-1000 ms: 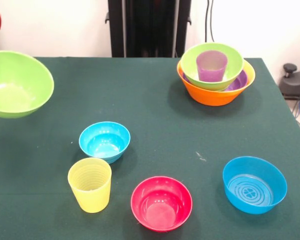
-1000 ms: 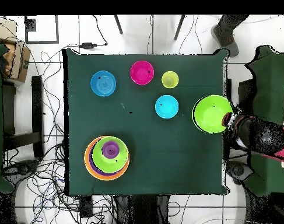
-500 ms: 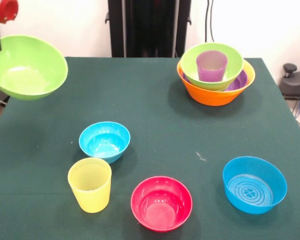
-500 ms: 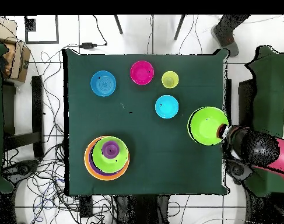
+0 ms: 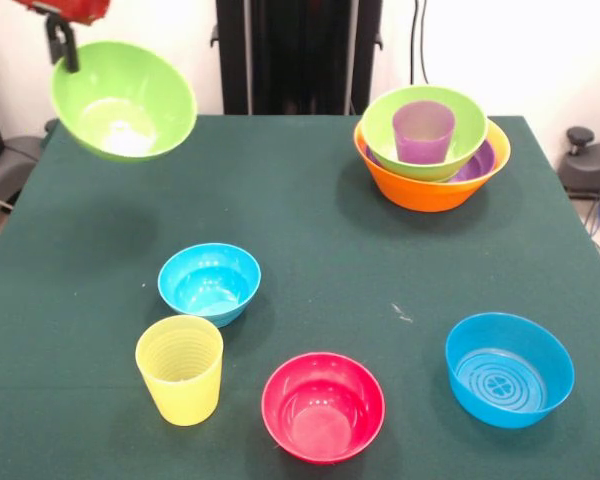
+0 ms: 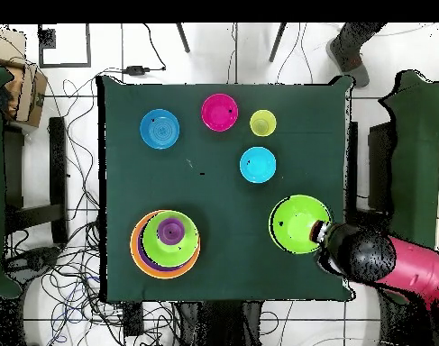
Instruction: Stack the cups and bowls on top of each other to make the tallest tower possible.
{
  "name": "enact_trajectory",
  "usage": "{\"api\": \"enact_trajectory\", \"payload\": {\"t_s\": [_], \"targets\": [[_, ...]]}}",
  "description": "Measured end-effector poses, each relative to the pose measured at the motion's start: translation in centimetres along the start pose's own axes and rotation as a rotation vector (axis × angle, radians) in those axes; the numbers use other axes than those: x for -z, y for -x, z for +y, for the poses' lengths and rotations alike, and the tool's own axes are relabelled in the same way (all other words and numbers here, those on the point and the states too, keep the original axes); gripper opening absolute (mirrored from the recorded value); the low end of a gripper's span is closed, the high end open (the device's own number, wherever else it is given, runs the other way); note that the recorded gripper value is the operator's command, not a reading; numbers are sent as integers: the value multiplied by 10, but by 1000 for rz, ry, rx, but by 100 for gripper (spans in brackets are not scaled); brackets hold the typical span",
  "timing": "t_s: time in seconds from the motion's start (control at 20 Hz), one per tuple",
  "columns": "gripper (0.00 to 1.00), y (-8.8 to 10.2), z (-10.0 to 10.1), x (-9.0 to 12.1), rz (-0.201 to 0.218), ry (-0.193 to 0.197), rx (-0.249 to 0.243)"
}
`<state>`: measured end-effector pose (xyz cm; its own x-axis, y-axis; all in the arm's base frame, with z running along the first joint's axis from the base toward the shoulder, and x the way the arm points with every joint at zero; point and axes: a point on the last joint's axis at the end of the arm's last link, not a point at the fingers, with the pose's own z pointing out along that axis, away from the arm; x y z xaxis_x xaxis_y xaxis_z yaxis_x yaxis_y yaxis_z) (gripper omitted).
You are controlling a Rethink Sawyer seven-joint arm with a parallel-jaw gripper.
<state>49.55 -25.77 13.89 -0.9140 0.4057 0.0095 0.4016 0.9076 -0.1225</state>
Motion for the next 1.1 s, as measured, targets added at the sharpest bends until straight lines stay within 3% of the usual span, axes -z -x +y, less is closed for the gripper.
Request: {"api": "enact_trajectory", "payload": {"t_s": [0.5,0.75,1.1], "targets": [[0,-47,41,9,38,-5,-81],[0,-51,50,24,30,1,-120],[0,-43,68,69,-21,12,-180]]}}
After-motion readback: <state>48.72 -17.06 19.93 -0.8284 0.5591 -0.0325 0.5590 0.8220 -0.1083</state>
